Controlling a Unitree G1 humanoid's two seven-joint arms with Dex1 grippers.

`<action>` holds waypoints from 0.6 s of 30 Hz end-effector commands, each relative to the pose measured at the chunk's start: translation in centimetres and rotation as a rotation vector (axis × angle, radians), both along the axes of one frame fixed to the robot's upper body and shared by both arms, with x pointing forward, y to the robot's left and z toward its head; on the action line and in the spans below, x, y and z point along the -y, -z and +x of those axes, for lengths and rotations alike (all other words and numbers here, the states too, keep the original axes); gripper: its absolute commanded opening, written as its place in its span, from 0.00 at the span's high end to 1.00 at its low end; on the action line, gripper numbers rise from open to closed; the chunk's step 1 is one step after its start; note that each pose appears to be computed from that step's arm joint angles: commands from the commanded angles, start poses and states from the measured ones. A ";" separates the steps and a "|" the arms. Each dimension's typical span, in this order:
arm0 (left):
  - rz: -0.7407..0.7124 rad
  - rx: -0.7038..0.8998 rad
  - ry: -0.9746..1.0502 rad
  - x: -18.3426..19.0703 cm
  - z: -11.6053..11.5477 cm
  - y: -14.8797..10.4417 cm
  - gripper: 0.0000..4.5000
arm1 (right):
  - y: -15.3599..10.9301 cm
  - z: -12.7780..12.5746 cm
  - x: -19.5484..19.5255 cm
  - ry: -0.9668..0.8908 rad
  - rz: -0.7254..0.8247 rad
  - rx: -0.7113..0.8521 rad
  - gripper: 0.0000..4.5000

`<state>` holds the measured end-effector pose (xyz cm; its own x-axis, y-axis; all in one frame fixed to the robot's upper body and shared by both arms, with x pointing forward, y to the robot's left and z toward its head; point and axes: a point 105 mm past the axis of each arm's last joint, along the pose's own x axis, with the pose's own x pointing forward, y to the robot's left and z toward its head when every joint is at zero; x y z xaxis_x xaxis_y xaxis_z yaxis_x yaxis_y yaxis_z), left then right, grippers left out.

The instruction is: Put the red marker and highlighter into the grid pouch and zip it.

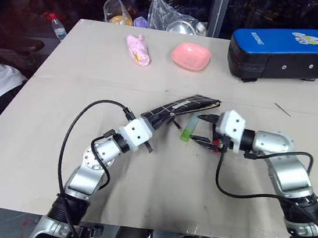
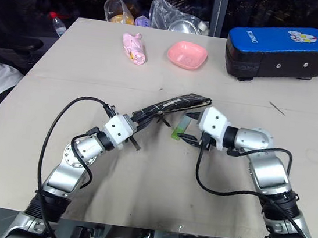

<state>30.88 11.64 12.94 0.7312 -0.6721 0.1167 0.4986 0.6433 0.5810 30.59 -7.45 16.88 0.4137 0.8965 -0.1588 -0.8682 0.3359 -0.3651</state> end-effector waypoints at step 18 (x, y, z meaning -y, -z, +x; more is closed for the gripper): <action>-0.026 0.060 0.017 0.6 -0.3 -1.8 1.00 | -0.7 5.7 -1.1 0.433 0.316 -0.228 0.99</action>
